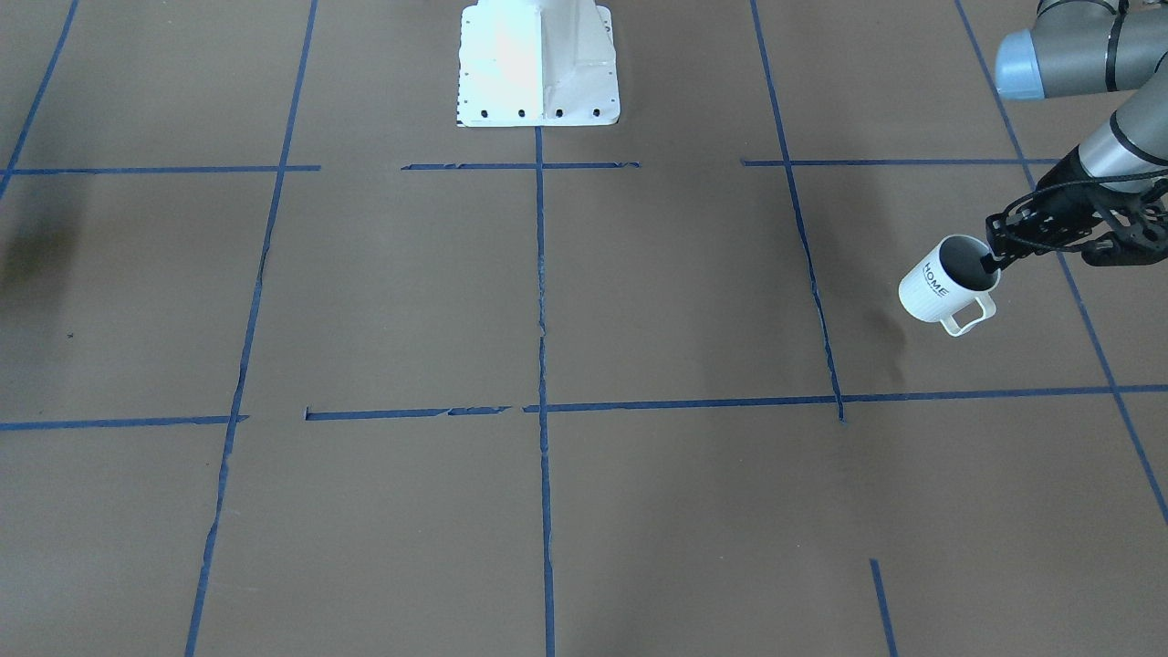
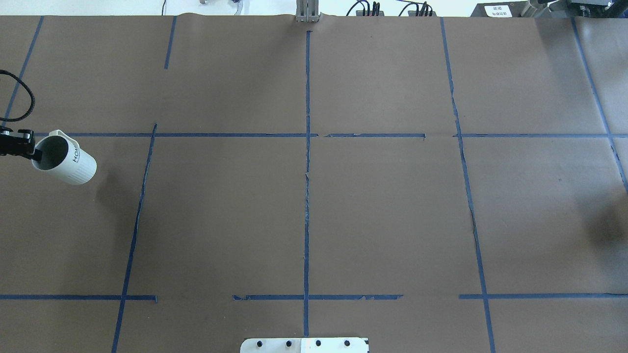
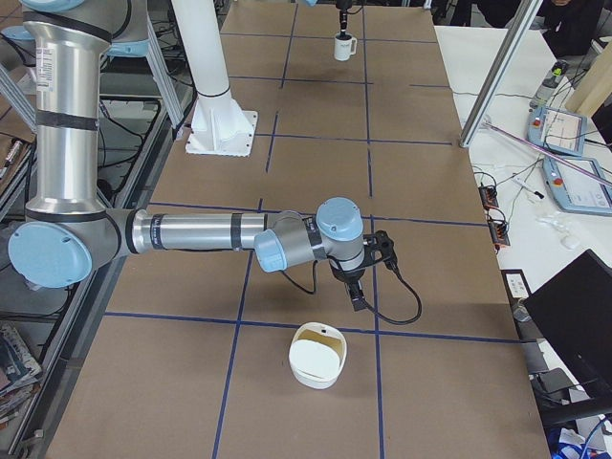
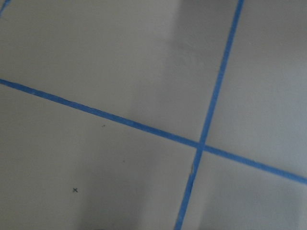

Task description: Left arm hands cup to right arm to dump lemon

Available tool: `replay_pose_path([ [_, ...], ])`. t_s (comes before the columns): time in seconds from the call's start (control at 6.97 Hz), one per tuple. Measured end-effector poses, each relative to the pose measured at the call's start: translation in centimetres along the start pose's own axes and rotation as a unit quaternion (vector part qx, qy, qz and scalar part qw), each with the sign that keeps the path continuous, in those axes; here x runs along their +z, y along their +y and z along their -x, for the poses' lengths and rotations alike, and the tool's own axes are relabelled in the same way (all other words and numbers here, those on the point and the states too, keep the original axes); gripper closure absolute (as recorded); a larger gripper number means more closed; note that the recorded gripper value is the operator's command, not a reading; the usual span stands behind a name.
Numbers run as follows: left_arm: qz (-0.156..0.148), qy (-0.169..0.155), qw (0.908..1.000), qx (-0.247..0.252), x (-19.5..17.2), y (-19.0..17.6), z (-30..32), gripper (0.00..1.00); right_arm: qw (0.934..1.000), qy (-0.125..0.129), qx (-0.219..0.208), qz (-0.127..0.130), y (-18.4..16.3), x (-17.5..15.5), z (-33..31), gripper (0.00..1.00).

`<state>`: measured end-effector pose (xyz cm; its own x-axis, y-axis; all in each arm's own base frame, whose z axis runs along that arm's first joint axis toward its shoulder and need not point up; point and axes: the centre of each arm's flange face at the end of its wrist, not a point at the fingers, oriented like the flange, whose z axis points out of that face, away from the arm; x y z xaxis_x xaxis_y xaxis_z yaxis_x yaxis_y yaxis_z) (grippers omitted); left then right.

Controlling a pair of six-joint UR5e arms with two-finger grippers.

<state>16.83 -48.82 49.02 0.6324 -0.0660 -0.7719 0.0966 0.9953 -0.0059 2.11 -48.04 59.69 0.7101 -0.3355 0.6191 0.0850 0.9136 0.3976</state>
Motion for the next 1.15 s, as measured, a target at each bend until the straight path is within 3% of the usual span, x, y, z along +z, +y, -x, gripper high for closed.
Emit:
replay_pose_path([
  [0.29,0.008,-0.008,0.9999,-0.011,-2.0,-3.5,-5.7,1.00,0.9946,-0.002,-0.096,-0.040,-3.6,2.3,4.7,0.00],
  [0.57,0.018,-0.014,0.9995,-0.020,-4.0,-6.6,-12.1,1.00,0.9784,-0.038,-0.189,-0.074,-9.3,4.6,12.9,0.01],
  [0.86,0.031,-0.006,0.9986,-0.042,-4.7,-9.0,-17.7,1.00,0.9647,-0.074,-0.237,-0.088,-12.8,6.9,21.3,0.01],
  [1.15,0.046,0.005,0.9967,-0.067,-3.8,-9.9,-23.1,1.00,0.9482,-0.102,-0.268,-0.137,-15.1,7.4,28.6,0.01],
])
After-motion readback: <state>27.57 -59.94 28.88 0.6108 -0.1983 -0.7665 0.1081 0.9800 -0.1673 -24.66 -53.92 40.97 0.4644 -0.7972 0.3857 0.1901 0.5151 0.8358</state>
